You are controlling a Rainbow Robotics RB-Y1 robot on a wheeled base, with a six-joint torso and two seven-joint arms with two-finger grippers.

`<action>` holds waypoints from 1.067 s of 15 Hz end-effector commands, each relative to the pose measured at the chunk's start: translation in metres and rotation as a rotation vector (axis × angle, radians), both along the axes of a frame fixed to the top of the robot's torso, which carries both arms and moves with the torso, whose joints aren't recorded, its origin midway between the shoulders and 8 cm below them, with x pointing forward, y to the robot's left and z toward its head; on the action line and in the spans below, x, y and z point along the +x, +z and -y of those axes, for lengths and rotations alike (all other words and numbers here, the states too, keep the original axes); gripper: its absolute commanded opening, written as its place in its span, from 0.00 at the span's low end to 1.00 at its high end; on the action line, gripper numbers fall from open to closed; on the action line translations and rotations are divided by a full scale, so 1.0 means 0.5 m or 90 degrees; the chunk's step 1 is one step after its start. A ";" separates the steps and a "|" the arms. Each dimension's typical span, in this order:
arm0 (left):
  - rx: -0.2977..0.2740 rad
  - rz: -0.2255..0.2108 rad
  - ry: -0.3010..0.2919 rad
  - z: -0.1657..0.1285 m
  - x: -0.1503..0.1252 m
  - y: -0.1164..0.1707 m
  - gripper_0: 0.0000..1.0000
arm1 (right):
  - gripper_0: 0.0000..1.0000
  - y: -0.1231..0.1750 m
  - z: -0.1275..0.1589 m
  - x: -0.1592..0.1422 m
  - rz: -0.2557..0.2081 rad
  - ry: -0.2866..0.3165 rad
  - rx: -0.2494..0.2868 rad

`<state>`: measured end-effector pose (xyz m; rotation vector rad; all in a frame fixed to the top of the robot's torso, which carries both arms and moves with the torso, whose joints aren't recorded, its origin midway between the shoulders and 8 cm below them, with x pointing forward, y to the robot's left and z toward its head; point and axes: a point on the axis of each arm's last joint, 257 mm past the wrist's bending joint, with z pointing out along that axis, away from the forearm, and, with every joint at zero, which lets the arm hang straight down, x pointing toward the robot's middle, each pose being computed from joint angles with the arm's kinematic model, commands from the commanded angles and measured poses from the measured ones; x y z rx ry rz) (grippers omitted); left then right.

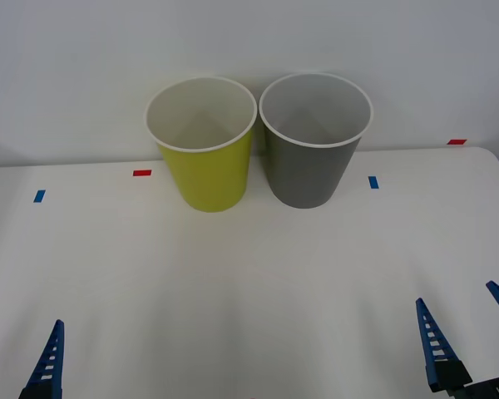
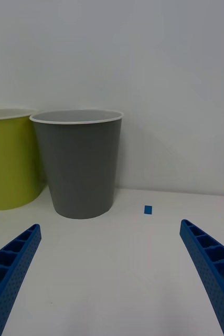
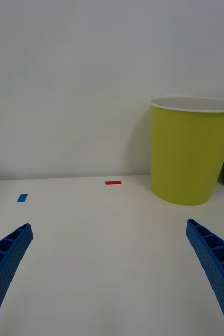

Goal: Put cans in the gray bin and PET bottles in the light green bin.

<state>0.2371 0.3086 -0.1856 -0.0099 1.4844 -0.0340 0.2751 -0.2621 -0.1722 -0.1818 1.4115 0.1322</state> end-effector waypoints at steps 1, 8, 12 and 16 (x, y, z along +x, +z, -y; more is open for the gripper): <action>0.002 -0.012 0.006 -0.006 -0.019 -0.010 1.00 | 0.92 0.000 0.000 0.000 0.000 0.000 0.000; 0.008 0.008 -0.004 0.002 -0.056 -0.036 1.00 | 0.92 0.000 0.000 0.000 0.000 0.000 0.000; 0.008 0.008 -0.004 0.002 -0.056 -0.036 1.00 | 0.92 0.000 0.000 0.000 0.000 0.000 0.000; 0.008 0.008 -0.004 0.002 -0.056 -0.036 1.00 | 0.92 0.000 0.000 0.000 0.000 0.000 0.000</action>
